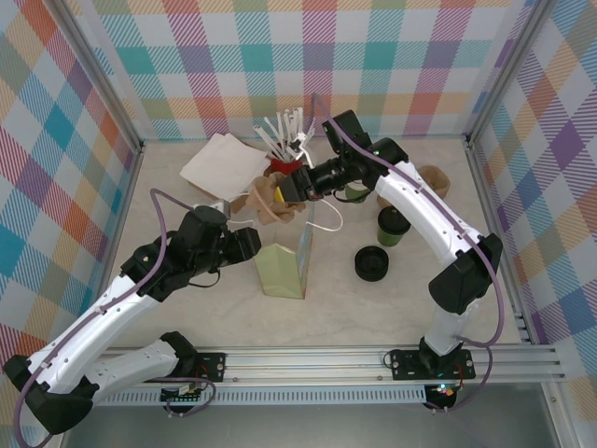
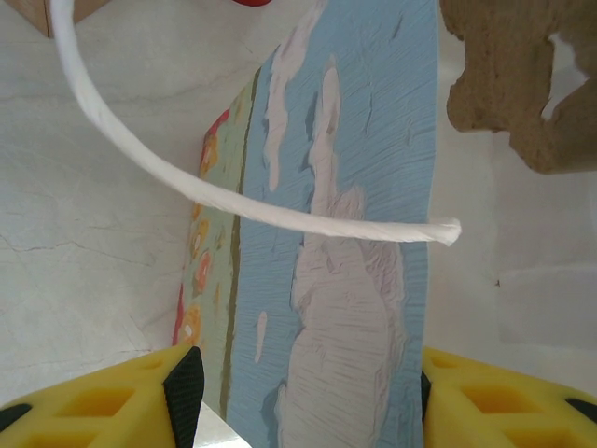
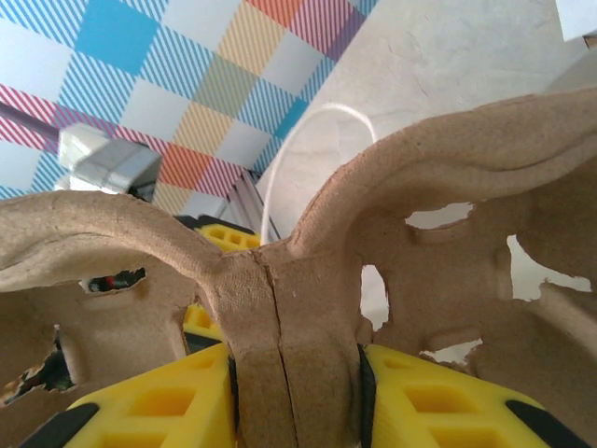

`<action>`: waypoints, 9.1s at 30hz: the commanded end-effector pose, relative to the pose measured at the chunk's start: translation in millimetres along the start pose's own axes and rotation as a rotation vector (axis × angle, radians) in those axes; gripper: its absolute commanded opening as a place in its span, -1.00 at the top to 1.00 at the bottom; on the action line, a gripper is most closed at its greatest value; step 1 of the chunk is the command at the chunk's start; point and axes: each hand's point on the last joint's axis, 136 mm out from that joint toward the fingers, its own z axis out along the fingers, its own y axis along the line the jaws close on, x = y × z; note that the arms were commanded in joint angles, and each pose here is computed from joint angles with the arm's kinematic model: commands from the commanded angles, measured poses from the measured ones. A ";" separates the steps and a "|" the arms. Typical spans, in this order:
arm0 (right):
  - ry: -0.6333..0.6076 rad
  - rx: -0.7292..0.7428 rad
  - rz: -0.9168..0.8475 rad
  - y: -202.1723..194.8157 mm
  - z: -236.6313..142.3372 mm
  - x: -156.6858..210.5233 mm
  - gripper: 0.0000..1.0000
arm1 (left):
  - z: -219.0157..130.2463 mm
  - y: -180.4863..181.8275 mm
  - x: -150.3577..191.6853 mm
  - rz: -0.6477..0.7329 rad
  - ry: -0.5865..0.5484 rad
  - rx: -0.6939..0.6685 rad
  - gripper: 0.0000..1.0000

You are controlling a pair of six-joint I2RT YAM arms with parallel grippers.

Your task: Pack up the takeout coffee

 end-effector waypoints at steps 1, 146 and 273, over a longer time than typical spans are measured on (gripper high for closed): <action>0.024 0.034 -0.066 -1.3 -6.3 5.5 0.30 | -1.0 13.1 4.3 0.014 0.004 -0.045 -0.14; 0.465 0.700 -0.359 -91.8 -13.8 85.3 0.32 | 1.5 -38.4 -0.8 0.178 0.099 0.118 -0.26; 0.660 0.714 -0.305 -148.9 25.2 147.6 -0.21 | -25.2 -63.1 -33.6 0.187 -0.010 0.115 0.77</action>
